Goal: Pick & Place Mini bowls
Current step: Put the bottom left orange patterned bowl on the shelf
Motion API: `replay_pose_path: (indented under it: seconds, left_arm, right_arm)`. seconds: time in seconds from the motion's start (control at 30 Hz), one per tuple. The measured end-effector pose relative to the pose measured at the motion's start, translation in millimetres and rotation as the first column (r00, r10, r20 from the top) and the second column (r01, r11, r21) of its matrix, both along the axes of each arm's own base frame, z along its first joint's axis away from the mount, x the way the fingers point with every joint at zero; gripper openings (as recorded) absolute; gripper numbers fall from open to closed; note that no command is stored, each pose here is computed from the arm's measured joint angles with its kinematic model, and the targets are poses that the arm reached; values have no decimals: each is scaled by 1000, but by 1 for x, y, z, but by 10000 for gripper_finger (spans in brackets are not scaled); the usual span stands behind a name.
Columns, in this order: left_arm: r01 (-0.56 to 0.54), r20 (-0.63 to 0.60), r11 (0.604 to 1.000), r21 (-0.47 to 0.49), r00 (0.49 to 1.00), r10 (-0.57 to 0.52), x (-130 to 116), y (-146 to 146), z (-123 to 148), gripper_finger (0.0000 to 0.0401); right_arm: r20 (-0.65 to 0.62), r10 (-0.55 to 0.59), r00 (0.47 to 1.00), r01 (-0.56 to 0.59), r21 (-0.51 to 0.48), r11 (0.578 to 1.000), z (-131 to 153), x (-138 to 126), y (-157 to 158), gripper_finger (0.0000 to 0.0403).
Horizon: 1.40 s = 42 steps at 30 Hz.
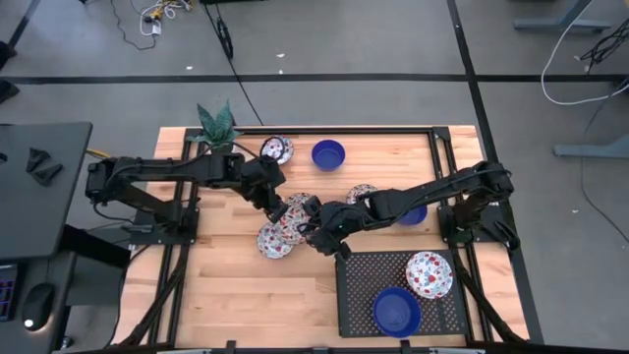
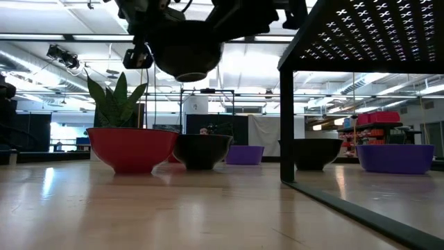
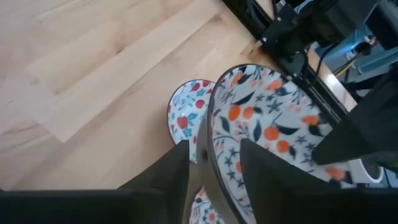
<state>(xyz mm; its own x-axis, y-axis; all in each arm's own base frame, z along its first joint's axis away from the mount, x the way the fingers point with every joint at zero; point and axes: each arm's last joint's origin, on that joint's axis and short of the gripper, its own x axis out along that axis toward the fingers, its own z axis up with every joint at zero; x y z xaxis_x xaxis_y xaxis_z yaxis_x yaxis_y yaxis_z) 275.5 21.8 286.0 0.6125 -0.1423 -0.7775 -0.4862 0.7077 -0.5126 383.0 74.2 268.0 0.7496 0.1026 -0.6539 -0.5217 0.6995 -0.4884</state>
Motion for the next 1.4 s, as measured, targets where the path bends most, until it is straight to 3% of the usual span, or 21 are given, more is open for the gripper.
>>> replay_pose_path:
  seconds: [0.37, 0.67, 0.97, 1.07, 1.2, 1.4]
  left_arm:
    - [21, 61, 999, 33, 998, -23, 4, 1, 4, 28]
    - [118, 121, 985, 126, 984, -133, 7, 4, 7, 80]
    - [136, 229, 978, 157, 958, -170, 9, 17, 17, 157]
    - [141, 261, 967, 211, 946, -195, 6, 22, 23, 170]
    - [93, 234, 928, 360, 954, -186, -9, 26, 33, 173]
    - [-9, 123, 801, 599, 989, -80, -26, 18, 35, 166]
  right_arm:
    - [-38, 37, 999, -38, -32, 999, -11, 3, 2, 11]
    - [-45, 19, 999, -20, -22, 1000, -11, 3, 2, 8]
    - [-74, 30, 997, -30, 1, 1000, -14, -1, 10, 6]
    - [-78, 22, 997, -22, 7, 1000, -10, -5, 14, 6]
    - [-48, 17, 999, -15, 36, 999, 10, -18, 20, 6]
    - [-27, 9, 1000, -6, 116, 993, 52, -64, 41, 7]
